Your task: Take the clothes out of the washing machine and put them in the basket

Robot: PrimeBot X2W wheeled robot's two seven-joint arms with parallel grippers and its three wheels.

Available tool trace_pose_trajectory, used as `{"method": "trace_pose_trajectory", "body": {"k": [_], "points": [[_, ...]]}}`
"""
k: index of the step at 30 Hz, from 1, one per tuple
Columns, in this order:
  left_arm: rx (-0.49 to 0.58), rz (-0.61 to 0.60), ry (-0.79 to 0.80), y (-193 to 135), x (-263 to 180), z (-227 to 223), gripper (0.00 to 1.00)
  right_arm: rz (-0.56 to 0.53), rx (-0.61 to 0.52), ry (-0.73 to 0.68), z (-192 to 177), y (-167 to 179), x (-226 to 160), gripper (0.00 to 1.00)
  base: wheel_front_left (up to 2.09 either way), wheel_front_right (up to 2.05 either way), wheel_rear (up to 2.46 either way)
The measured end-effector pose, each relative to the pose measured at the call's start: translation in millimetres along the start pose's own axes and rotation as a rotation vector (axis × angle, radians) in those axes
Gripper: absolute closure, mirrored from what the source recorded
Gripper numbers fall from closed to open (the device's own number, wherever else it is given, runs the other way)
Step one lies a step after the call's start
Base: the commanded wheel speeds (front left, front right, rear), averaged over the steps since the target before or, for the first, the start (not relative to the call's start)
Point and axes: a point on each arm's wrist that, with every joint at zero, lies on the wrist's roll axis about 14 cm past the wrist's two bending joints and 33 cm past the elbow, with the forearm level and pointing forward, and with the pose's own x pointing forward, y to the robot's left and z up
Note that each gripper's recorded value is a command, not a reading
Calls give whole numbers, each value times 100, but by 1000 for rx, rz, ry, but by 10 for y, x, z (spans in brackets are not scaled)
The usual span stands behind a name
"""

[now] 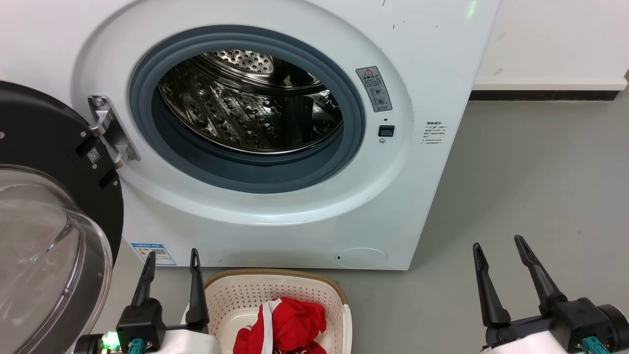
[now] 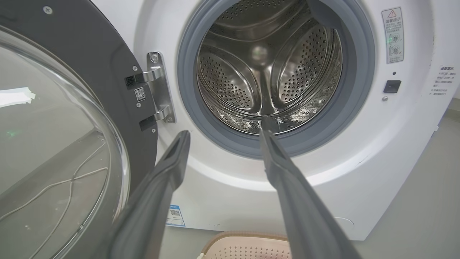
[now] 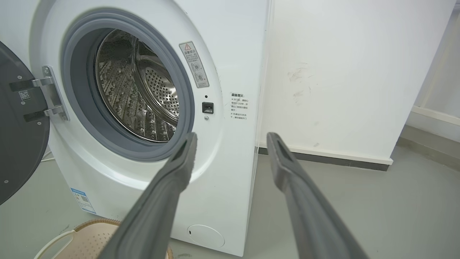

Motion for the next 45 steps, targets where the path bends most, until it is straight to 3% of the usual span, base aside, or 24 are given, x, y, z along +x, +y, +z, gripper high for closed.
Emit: {"method": "trace_pose_trajectory", "body": {"k": [10, 11, 17, 45], "points": [[-3, -7, 2, -8, 10, -7, 0, -6, 0, 4, -9, -16, -16, 0, 0, 0, 0], [-3, -7, 6, -9, 7, -19, 100, -6, 0, 7, -19, -15, -19, 100, 0, 0, 0], [-19, 1, 94, 11, -80, -259, 100, -10, 27, 59, -174, -10, -65, 100, 0, 0, 0], [-549, 89, 210, 115, -3, -422, 100, -155, 551, 93, -323, -257, -10, 100, 0, 0, 0]]}}
